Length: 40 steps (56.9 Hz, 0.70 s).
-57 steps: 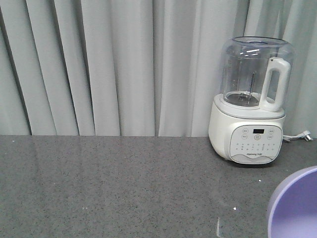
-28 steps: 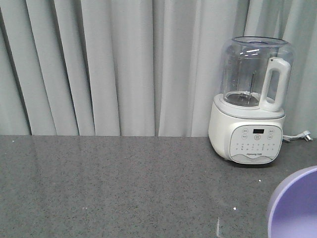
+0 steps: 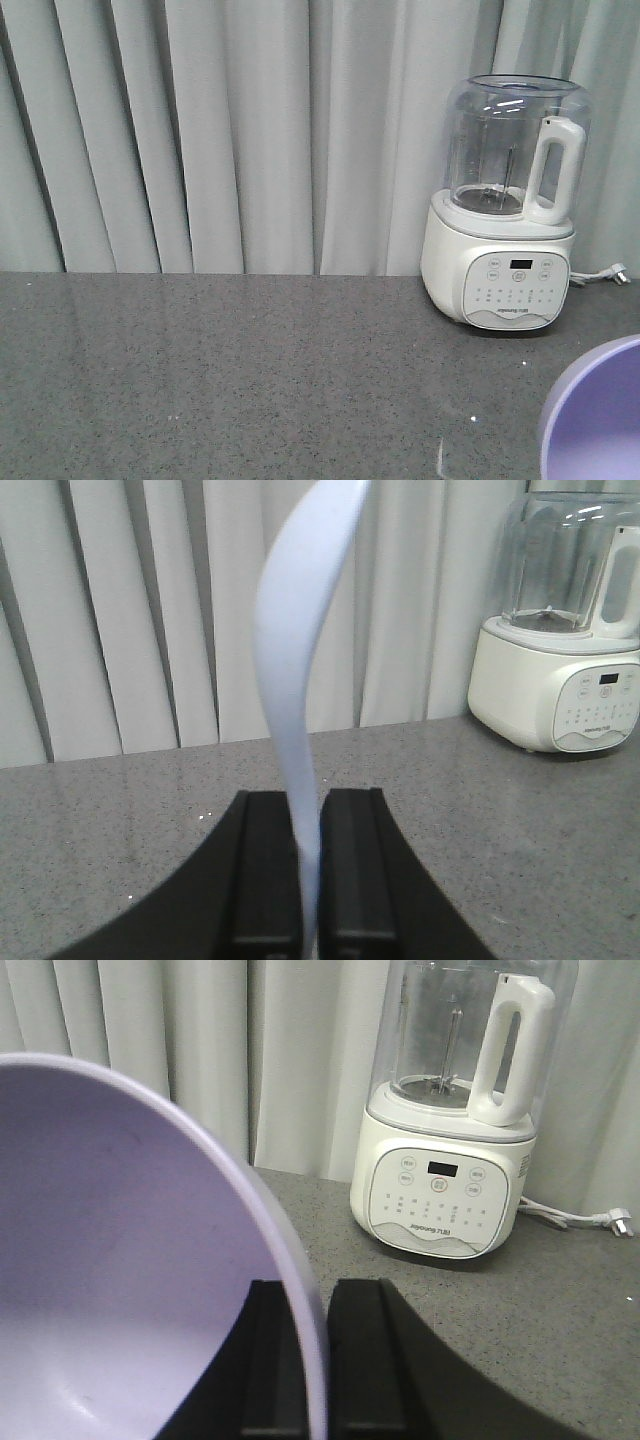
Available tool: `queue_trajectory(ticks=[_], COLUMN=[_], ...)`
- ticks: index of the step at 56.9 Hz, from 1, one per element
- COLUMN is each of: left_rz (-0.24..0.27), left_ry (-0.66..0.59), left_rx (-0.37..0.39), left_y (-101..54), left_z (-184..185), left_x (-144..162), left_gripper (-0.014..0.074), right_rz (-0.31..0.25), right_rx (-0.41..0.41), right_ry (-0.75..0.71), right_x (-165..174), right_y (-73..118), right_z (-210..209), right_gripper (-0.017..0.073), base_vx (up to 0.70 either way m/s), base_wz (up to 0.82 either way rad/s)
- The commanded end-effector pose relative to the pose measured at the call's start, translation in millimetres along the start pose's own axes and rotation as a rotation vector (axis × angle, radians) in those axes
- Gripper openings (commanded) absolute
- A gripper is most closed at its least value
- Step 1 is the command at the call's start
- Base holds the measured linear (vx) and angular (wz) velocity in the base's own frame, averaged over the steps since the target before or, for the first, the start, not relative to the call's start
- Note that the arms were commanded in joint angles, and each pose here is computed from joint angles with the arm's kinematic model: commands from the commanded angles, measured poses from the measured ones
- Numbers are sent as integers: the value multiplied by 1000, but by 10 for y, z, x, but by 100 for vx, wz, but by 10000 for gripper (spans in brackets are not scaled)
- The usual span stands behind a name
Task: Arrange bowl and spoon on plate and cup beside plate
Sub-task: 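Drive the base, carrying spoon and bowl, to the counter with the plate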
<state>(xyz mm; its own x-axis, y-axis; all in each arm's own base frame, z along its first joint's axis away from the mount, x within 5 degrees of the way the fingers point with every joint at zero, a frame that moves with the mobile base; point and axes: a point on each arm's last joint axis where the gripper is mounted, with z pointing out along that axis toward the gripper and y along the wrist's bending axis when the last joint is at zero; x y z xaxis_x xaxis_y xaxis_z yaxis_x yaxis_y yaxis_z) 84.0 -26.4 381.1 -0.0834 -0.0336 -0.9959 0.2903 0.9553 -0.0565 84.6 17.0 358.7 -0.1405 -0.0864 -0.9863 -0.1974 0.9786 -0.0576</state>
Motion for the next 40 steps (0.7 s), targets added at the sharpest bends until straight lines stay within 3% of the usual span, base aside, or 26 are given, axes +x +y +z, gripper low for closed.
queue_trajectory(ticks=[1,40], left_rz=[-24,-24], left_ry=[-105,-105], left_rx=[-13,-13], left_y=[8,8], left_z=[-21,-21], left_x=[-153,-153], left_gripper=[0,0], right_rz=[-5,-5], right_rx=[35,35], right_ry=[-100,-100], right_x=[-153,-153], right_y=[-32,-32], right_z=[-30,-30], right_gripper=[-9,-9], base_vx=[-3,-14], base_wz=[1,-6])
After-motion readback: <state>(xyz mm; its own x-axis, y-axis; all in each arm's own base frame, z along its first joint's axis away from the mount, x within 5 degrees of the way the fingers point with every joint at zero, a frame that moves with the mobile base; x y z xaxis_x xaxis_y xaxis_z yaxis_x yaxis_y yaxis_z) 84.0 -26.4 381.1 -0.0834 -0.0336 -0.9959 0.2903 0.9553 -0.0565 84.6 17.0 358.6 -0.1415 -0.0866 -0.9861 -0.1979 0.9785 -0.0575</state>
